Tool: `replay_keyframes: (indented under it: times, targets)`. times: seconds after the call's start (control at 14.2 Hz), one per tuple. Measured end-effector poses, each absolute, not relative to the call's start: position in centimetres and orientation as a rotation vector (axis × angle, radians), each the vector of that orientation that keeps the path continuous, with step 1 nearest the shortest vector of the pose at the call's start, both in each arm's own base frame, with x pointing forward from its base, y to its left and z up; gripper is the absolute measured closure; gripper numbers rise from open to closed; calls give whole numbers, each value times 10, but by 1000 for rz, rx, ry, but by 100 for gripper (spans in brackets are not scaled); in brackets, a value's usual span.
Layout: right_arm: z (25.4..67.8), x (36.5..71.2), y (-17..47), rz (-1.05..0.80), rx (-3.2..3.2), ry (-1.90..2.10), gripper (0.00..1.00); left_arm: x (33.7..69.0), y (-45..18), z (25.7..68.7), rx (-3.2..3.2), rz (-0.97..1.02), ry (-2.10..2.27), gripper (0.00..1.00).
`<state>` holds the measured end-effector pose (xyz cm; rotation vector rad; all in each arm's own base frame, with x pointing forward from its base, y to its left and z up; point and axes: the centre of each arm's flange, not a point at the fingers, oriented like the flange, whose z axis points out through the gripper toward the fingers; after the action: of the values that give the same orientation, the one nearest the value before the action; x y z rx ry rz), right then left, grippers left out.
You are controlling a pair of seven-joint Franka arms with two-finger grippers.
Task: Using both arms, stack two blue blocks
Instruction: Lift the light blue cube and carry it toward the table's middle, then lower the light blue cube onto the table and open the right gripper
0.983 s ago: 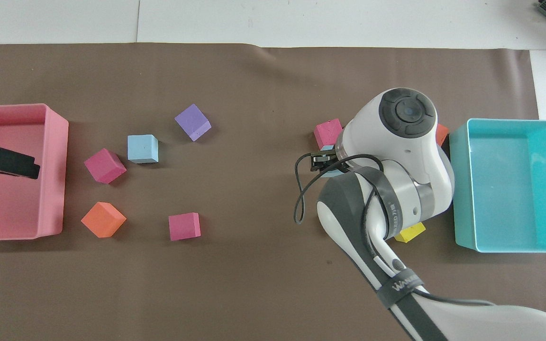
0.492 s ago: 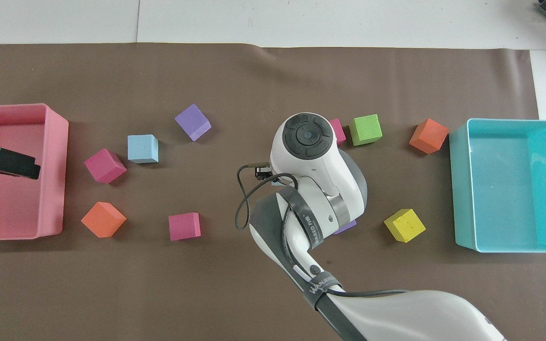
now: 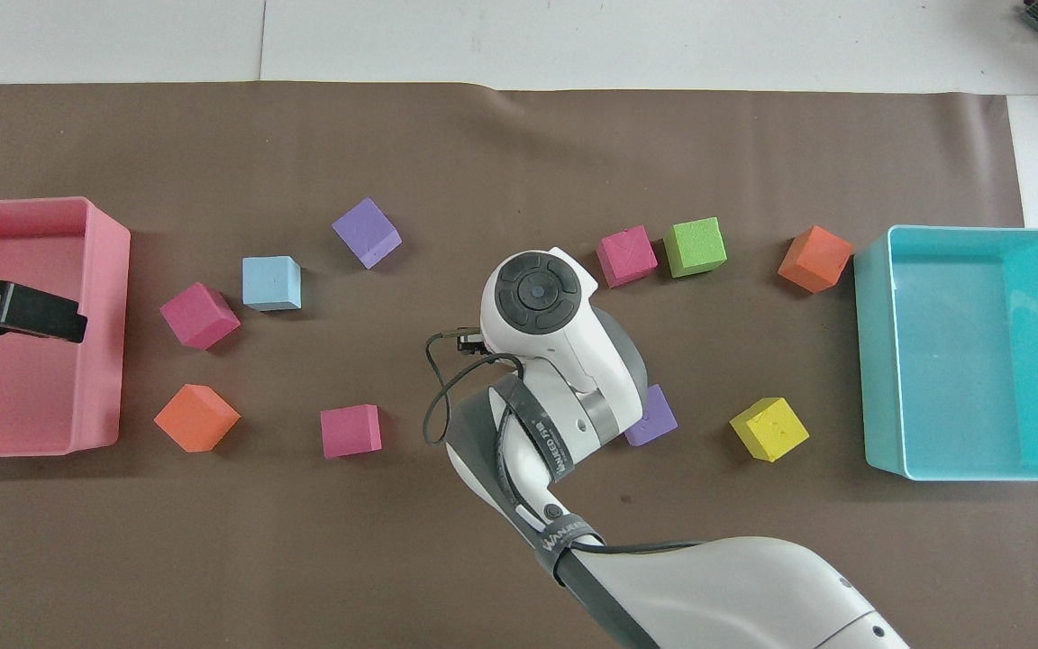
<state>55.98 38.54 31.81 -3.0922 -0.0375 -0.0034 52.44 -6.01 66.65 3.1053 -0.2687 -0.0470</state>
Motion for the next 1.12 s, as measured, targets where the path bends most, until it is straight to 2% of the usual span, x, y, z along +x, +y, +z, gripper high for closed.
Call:
replay_keyframes:
  times: [0.42, 0.77, 0.84, 0.98, 1.05, 1.12]
  targets:
    - [296, 553, 382, 23, -3105, -37, 38, 524, -61, 667, 3105, -45, -271, 0]
    - [294, 552, 381, 26, -3107, -37, 39, 524, -61, 667, 3105, -44, -269, 0]
    - [294, 552, 381, 26, -3107, -37, 34, 524, -61, 667, 3105, -43, -269, 0]
    - [298, 553, 383, 8, -3100, -40, 10, 524, -61, 667, 3105, -44, -269, 0]
    - [305, 554, 383, -13, -3091, -40, 1, 524, -61, 666, 3105, -44, -268, 0]
    - [316, 555, 383, -35, -3082, -38, 0, 524, -61, 666, 3105, -45, -268, 0]
